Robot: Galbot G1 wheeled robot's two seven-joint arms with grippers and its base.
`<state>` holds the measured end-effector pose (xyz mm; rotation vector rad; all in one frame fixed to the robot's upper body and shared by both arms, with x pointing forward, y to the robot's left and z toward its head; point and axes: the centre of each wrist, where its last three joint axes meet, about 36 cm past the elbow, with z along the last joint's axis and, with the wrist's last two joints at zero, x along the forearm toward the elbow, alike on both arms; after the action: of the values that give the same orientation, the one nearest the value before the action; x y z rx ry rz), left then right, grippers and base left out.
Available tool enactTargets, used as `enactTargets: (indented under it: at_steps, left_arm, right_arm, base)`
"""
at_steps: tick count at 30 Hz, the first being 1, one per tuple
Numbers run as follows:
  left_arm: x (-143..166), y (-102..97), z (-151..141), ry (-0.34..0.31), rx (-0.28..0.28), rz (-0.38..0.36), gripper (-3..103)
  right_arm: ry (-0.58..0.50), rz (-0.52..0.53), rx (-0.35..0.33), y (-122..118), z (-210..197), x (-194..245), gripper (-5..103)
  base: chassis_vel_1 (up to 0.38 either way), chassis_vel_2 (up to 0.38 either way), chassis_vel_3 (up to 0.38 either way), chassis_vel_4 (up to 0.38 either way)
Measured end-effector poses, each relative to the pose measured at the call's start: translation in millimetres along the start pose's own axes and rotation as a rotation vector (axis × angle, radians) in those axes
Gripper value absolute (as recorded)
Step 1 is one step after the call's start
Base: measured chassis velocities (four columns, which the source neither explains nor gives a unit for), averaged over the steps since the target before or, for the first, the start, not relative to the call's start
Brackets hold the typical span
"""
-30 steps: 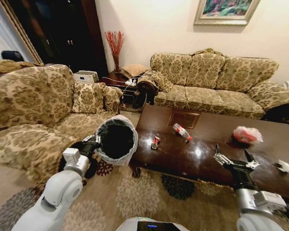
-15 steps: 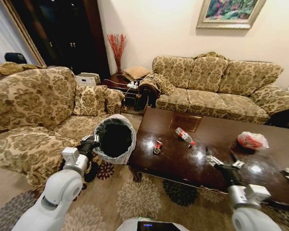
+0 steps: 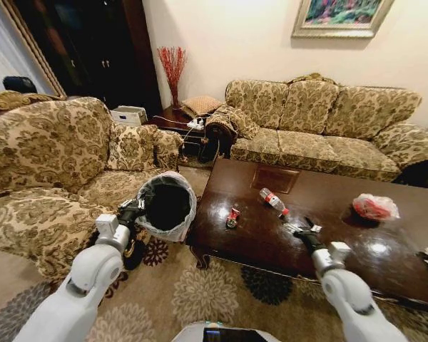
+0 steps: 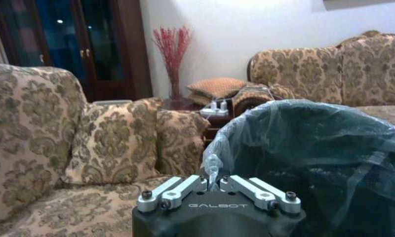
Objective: Move to the front of the table and place the trash on the table into the trash bin.
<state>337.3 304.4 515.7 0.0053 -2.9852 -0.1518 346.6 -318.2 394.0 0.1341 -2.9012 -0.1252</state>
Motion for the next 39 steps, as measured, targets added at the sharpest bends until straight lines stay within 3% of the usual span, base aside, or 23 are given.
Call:
enactTargets:
  at_steps: [6,9,11,14,21,30,34,35,37,39]
  left_arm:
    - [1,5.7,5,-0.008,0.007,-0.021,4]
    - [0,5.1,4,-0.011,0.009,-0.021,4]
    - [1,3.0,2,-0.015,0.006,-0.012,4]
    - [1,2.8,2,-0.015,0.0,-0.008,4]
    - [-2,4.3,6,-0.004,0.006,-0.019,4]
    - [-2,4.2,6,-0.009,0.014,-0.022,4]
    - [-1,4.9,5,-0.015,0.014,-0.024,4]
    - [-1,4.8,5,-0.016,0.015,-0.025,4]
    - [-1,4.7,5,-0.017,0.016,-0.025,4]
    - [0,3.5,4,-0.019,0.02,-0.023,4]
  right_arm:
    - [0.087,-0.074,-0.059,62,45,-57,100]
    - [0.09,-0.09,-0.076,74,49,-69,100]
    - [0.094,-0.09,-0.093,99,51,-95,100]
    - [0.113,-0.066,-0.093,117,51,-112,100]
    - [0.196,-0.041,-0.144,135,62,-148,100]
    - [0.217,-0.062,-0.193,154,60,-165,102]
    - [0.237,-0.053,-0.198,158,64,-165,96]
    - [0.253,-0.039,-0.199,159,67,-164,86]
    - [0.269,-0.029,-0.207,161,67,-163,86]
    - [0.297,-0.012,-0.227,162,65,-162,76]
  base:
    - [0.0,0.0,0.0,0.0]
    - [0.0,0.0,0.0,0.0]
    - [0.0,0.0,0.0,0.0]
    - [0.0,0.0,0.0,0.0]
    - [0.0,0.0,0.0,0.0]
    - [0.0,0.0,0.0,0.0]
    - [0.0,0.0,0.0,0.0]
    - [0.0,0.0,0.0,0.0]
    - [0.0,0.0,0.0,0.0]
    - [0.0,0.0,0.0,0.0]
